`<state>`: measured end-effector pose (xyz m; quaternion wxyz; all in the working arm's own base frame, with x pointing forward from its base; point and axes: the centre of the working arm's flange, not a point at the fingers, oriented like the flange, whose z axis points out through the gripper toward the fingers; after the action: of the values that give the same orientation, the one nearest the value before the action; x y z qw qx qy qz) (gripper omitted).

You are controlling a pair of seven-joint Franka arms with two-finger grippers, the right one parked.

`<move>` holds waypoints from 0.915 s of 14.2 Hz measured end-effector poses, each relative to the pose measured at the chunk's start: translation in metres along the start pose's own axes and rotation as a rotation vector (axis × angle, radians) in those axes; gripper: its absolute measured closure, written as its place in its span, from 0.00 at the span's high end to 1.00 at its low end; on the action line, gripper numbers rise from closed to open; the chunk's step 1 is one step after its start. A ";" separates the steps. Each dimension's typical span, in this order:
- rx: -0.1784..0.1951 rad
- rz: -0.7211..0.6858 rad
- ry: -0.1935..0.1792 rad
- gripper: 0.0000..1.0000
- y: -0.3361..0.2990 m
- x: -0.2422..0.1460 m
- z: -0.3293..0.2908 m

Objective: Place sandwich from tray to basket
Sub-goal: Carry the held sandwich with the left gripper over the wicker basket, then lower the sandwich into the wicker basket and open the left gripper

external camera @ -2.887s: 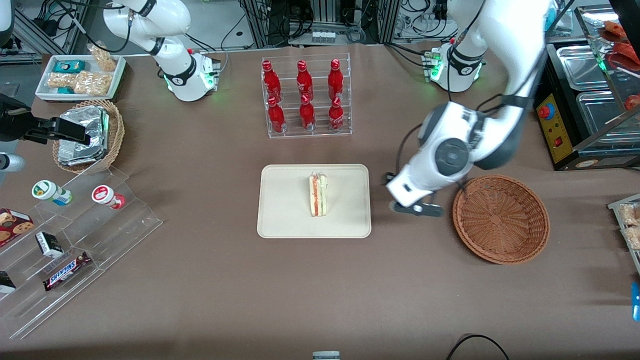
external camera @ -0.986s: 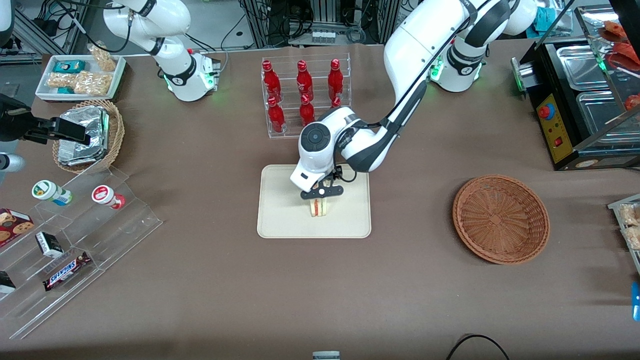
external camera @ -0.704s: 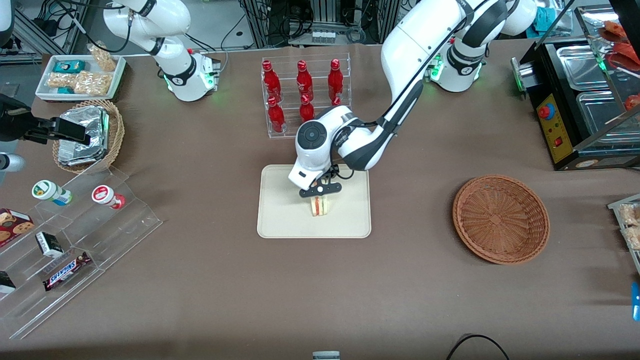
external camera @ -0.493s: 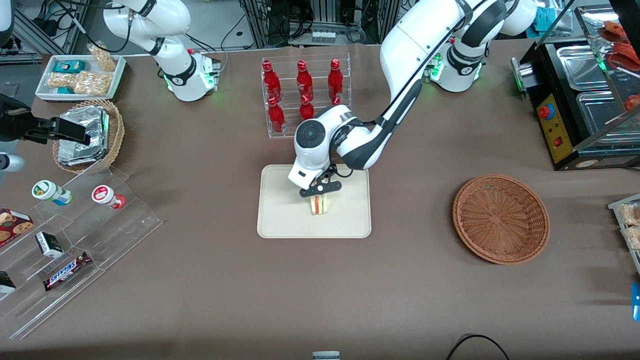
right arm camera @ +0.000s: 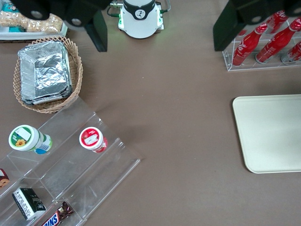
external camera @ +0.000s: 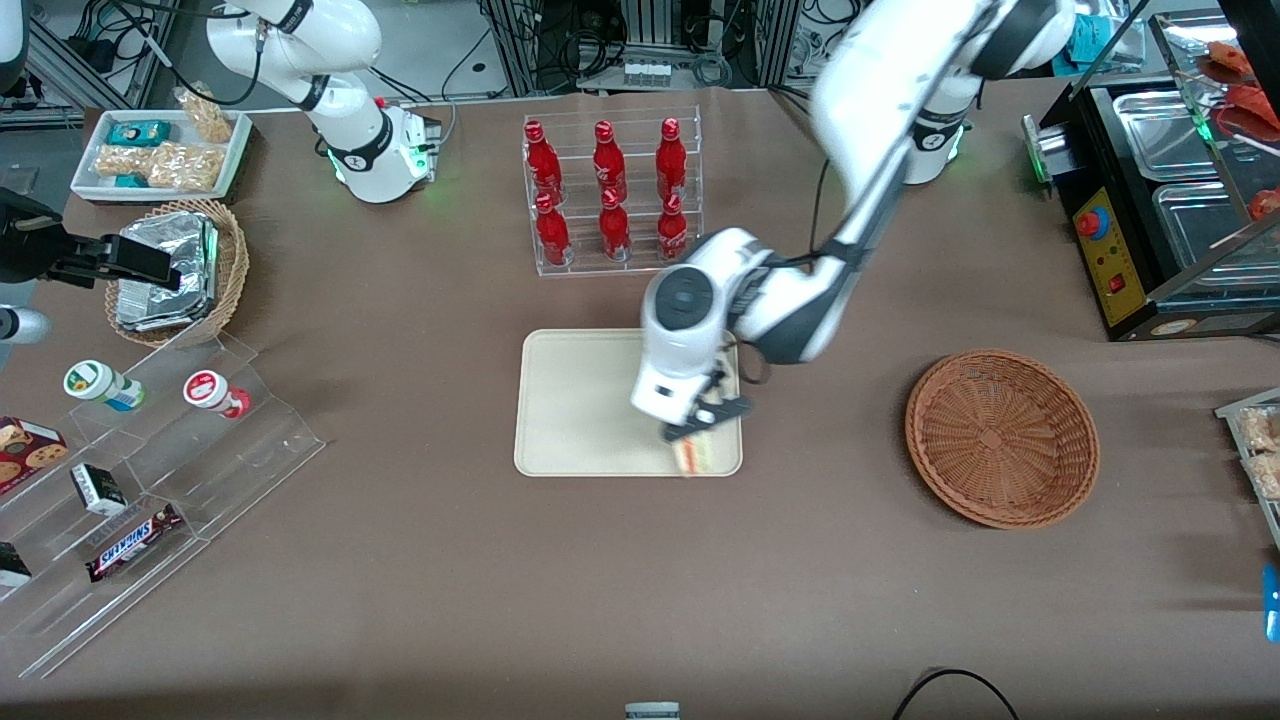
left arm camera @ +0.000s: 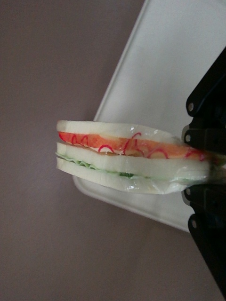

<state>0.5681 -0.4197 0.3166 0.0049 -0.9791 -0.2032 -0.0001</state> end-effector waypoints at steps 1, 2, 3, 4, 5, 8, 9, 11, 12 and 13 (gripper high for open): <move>0.005 -0.006 -0.004 0.18 -0.029 0.022 -0.016; 0.009 0.008 -0.019 0.18 -0.061 0.041 -0.028; 0.013 0.028 -0.044 0.18 -0.100 0.057 -0.035; 0.021 0.036 -0.067 0.18 -0.138 0.072 -0.038; 0.039 0.032 -0.096 0.15 -0.177 0.084 -0.037; 0.075 -0.037 -0.151 0.15 -0.263 0.112 -0.023; 0.081 -0.065 -0.164 0.15 -0.281 0.119 -0.017; 0.088 -0.119 -0.182 0.15 -0.310 0.131 -0.009; 0.090 -0.142 -0.189 0.15 -0.323 0.136 -0.006; 0.092 -0.165 -0.196 0.15 -0.335 0.141 -0.003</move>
<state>0.5642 -0.0567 0.3231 0.0298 -0.9532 -0.2822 0.1044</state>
